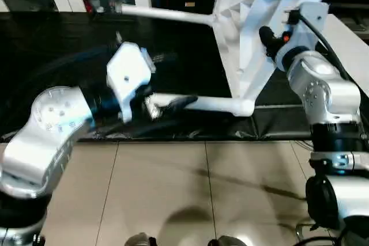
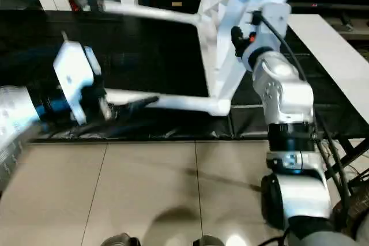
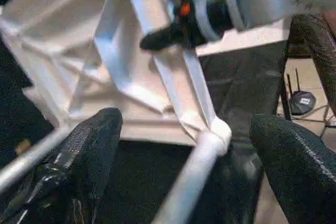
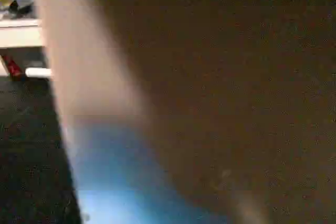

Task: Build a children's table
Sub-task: Flip table

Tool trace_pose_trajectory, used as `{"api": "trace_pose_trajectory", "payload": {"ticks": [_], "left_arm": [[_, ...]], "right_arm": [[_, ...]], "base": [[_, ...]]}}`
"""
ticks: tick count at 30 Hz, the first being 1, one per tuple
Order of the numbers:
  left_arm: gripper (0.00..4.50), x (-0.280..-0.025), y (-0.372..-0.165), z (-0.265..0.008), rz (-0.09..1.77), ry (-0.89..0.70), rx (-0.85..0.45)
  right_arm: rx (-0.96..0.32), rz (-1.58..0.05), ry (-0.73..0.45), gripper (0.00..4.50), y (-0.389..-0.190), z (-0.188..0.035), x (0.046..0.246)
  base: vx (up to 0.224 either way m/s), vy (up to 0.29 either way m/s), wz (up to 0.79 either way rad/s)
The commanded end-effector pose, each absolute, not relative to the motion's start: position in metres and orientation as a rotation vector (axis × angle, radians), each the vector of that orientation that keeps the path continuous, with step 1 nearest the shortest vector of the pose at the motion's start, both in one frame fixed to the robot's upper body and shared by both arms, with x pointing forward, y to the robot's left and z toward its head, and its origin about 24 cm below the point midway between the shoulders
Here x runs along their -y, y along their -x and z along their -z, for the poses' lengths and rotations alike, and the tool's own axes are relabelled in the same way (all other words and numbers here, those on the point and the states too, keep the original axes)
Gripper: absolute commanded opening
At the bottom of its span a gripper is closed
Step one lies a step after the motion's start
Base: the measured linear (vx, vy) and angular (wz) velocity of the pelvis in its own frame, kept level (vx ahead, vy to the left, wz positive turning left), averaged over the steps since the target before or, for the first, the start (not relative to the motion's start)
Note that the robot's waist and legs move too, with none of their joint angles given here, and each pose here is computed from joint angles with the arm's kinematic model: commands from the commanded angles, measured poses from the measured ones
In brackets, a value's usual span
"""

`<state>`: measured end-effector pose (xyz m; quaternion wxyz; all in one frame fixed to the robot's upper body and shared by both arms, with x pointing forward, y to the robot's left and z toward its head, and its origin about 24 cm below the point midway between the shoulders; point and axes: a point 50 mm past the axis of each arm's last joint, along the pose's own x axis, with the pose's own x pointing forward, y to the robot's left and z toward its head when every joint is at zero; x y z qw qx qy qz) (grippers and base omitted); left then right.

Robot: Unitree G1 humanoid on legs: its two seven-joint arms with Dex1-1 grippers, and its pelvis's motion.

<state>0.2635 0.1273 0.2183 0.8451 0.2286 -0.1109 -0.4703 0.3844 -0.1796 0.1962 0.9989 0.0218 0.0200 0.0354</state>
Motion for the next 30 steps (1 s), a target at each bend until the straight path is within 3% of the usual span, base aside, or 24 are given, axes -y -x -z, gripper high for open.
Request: {"api": "trace_pose_trajectory", "payload": {"ticks": [1,3,7,11,12,14,16,19,21,22,24,30], "left_arm": [[4.5,-0.12,-0.259,-0.235,1.01,-0.534,0.326],[4.5,-0.108,-0.255,-0.264,1.036,-0.525,0.477],[4.5,-0.106,-0.258,-0.285,0.978,-0.603,0.58],[4.5,-0.105,-0.269,-0.319,0.829,-0.719,0.713],[4.5,-0.106,-0.273,-0.324,0.78,-0.764,0.732],[4.5,-0.109,-0.282,-0.335,0.648,-0.861,0.778],[4.5,-0.111,-0.286,-0.338,0.585,-0.923,0.799],[4.5,-0.113,-0.295,-0.337,0.514,-0.999,0.796],[4.5,-0.116,-0.303,-0.332,0.49,-1.063,0.76],[4.5,-0.116,-0.303,-0.332,0.49,-1.063,0.76],[4.5,-0.131,-0.324,-0.314,0.41,-1.163,0.658],[4.5,-0.141,-0.338,-0.309,0.309,-1.154,0.64]], "right_arm": [[-0.096,-0.043,-0.021,1.98,-0.386,-0.193,0.184],[-0.114,-0.057,0.005,1.97,-0.391,-0.196,0.181],[-0.128,-0.082,0.018,1.96,-0.394,-0.196,0.175],[-0.142,-0.153,0.025,1.96,-0.399,-0.192,0.166],[-0.141,-0.152,0.043,2.31,-0.4,-0.19,0.165],[-0.144,-0.137,0.042,2.31,-0.401,-0.183,0.165],[-0.152,-0.13,0.057,2.7,-0.4,-0.178,0.165],[-0.154,-0.11,0.079,2.83,-0.398,-0.17,0.166],[-0.137,-0.099,0.086,3.13,-0.398,-0.168,0.166],[-0.137,-0.099,0.086,3.13,-0.398,-0.168,0.166],[-0.074,-0.116,0.052,3.2,-0.395,-0.162,0.161],[-0.053,-0.083,0.064,3.2,-0.387,-0.14,0.165]], "base": [[0.0,0.0,0.0],[0.0,0.0,0.0],[0.0,0.0,0.0],[0.0,0.0,0.0],[0.0,0.0,0.0],[0.0,0.0,0.0],[0.0,0.0,0.0],[0.0,0.0,0.0],[0.0,0.0,0.0],[0.0,0.0,0.0],[0.0,0.0,0.0],[0.0,0.0,0.0]]}}
